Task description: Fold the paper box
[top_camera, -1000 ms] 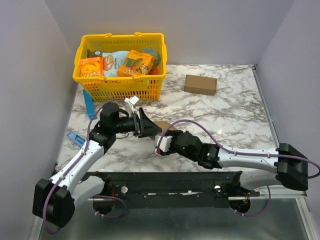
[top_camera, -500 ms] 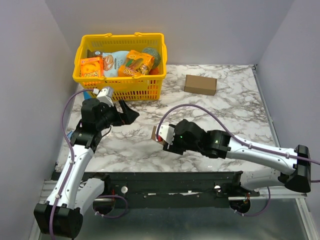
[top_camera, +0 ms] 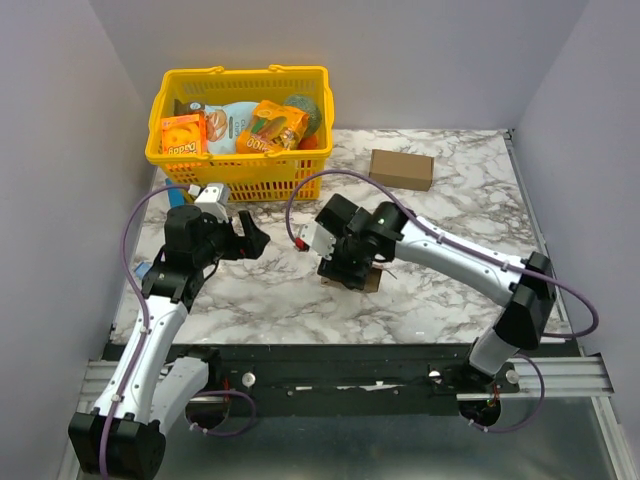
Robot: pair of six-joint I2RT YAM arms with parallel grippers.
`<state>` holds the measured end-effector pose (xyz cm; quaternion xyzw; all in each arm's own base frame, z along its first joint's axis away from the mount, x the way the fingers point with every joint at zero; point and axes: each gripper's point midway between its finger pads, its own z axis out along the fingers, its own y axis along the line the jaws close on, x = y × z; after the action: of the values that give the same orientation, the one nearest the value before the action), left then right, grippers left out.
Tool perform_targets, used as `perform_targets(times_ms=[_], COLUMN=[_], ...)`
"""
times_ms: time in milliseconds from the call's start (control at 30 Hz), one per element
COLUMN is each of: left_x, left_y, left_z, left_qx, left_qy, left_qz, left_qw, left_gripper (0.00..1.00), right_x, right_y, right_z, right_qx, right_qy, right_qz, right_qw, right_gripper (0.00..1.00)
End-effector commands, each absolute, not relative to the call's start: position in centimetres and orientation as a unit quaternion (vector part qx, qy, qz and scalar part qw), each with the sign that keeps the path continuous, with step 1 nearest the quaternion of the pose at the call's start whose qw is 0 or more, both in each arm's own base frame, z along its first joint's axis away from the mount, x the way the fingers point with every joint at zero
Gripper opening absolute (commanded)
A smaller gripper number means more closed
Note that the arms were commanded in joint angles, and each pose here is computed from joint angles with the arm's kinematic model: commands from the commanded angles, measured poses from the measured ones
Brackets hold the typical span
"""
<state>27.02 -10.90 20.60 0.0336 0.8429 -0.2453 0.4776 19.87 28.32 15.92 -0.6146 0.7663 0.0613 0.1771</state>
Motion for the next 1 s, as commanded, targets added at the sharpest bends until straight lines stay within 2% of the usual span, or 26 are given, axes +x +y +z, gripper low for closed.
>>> perform_targets(times_ms=[0,367,467,600,700,967], left_x=[27.4,27.5,27.5,27.6,27.5,27.2], left_y=[-10.6,-10.9,-10.9,-10.9,-10.9,-12.0], left_z=[20.5,19.3,18.9,18.8,18.8,19.8], left_qx=[0.045,0.046,0.046,0.046,0.047,0.076], left_qy=[0.841,0.853,0.856,0.858,0.858,0.841], left_qz=[-0.235,-0.239,-0.239,-0.238,-0.238,-0.266], left_qw=[0.485,0.461,0.456,0.453,0.453,0.464], left_gripper=[0.99,0.99,0.99,0.99,0.99,0.99], right_x=[20.7,25.1,25.6,26.0,26.6,29.3], right_y=[27.1,29.2,29.2,29.2,29.3,31.1], right_z=[14.9,12.0,11.3,11.0,11.5,17.0], right_qx=[-0.625,-0.629,-0.631,-0.63,-0.629,-0.606], right_qy=[0.77,0.768,0.768,0.768,0.768,0.761], right_qz=[0.066,0.091,0.087,0.08,0.072,0.067], right_qw=[0.112,0.08,0.074,0.08,0.097,0.222], right_gripper=[0.56,0.58,0.66,0.81,0.85,1.0])
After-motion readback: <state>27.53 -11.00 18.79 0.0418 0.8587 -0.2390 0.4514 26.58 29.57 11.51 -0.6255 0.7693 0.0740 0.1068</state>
